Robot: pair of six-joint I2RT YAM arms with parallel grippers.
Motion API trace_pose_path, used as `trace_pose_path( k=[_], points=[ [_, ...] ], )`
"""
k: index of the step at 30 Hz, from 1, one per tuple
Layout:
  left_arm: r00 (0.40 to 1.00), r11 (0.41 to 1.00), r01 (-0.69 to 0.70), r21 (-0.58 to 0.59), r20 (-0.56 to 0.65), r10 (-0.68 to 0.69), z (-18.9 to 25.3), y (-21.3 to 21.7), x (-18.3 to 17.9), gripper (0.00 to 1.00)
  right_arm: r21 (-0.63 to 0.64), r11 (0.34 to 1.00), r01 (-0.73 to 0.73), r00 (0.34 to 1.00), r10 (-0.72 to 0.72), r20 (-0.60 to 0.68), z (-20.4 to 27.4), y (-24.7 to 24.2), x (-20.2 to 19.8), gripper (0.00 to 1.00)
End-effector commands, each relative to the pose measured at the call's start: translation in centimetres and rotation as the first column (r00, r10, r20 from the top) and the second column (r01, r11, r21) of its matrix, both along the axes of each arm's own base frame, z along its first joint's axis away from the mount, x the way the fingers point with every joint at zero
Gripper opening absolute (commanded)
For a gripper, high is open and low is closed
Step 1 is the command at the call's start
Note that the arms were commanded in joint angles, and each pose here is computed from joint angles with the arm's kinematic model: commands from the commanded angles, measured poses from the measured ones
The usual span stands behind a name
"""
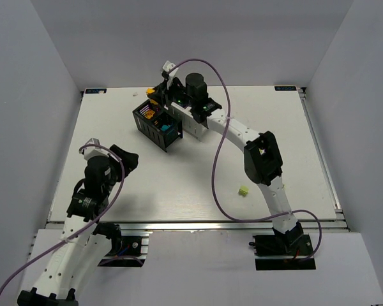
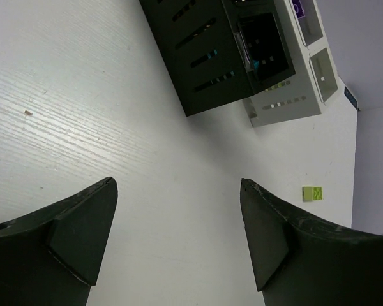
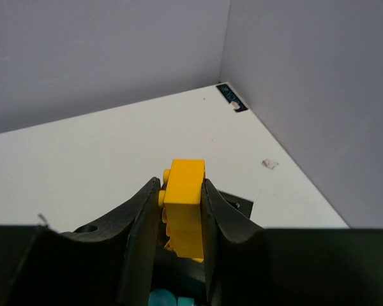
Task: Sort the legos into containers by color
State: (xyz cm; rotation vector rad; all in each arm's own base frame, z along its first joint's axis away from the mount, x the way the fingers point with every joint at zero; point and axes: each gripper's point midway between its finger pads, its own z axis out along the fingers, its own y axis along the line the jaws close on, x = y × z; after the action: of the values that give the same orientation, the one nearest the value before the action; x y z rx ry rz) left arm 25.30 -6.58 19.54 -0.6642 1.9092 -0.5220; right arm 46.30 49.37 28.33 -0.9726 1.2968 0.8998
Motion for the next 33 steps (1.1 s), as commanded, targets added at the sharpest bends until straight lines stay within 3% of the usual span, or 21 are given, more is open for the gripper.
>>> trace_pose_path(
  k=[1,5,30,33],
  points=[
    [0.999,0.999,-0.034,0.007,-0.019,0.034,-0.4,0.6,-0.3,0.87,0.118,0.992,0.052,0.993,-0.064,0.103,3.5,0.4,1.7,0.00],
    [0.998,0.998,-0.051,0.027,-0.040,0.052,-0.8,1.1,-0.6,0.88,0.161,0.982,0.103,0.983,-0.125,0.133,5.1,1.4,3.4,0.00],
    [0.992,0.996,-0.086,0.030,-0.087,0.089,-2.6,1.8,-1.7,0.88,0.112,0.983,0.144,0.988,-0.149,0.036,-3.5,3.7,3.6,0.00],
    [0.993,0.996,-0.083,0.021,-0.079,0.085,-2.5,1.7,-1.8,0.88,0.099,0.984,0.151,0.987,-0.156,0.042,-4.2,3.6,3.8,0.10]
  ],
)
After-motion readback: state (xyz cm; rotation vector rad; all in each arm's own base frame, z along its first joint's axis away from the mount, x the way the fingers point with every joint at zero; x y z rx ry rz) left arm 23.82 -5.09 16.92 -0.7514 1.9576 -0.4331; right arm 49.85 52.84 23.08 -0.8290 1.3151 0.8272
